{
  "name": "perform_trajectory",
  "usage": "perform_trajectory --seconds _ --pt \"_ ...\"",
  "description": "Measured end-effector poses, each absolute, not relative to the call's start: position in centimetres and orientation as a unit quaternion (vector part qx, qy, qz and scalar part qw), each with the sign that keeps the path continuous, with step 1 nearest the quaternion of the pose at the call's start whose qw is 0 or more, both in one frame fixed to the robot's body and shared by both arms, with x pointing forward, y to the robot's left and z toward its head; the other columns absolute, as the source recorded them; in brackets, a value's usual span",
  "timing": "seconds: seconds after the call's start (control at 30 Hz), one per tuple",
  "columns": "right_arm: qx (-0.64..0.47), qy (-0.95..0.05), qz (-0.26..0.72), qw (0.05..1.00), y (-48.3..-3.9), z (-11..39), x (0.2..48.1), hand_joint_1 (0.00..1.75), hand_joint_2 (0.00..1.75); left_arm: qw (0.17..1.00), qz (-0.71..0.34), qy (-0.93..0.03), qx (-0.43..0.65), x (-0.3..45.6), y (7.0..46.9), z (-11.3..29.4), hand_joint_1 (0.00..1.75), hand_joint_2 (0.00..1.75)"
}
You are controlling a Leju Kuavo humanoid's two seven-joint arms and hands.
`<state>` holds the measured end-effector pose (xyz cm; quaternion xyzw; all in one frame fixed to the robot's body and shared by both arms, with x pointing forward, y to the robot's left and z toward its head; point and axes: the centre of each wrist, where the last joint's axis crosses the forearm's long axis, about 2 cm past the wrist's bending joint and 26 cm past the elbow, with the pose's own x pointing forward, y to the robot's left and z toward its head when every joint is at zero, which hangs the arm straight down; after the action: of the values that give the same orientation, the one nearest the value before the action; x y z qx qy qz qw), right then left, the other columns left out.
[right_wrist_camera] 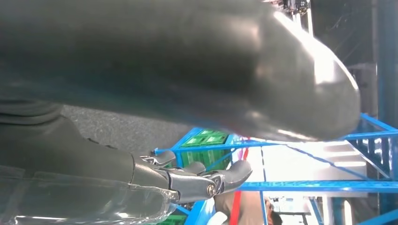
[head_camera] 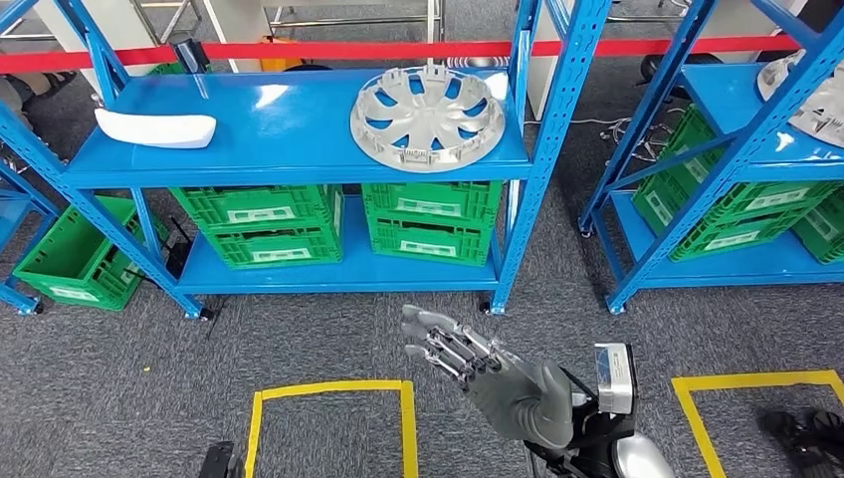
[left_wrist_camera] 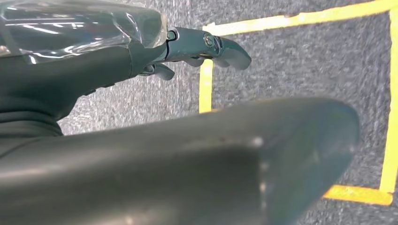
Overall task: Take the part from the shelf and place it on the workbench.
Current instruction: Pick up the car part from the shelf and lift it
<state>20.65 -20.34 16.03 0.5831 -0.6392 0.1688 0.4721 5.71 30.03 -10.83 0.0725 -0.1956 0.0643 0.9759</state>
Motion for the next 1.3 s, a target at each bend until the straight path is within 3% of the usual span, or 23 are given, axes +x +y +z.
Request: perform_trajectory --seconds 1.3 --pt "0.593 -0.632 0.171 0.469 -20.27 16.07 20.61 0.00 0.00 0.977 0.071 -0.187 0.069 4.85 29.45 -10.95 0.00 0.00"
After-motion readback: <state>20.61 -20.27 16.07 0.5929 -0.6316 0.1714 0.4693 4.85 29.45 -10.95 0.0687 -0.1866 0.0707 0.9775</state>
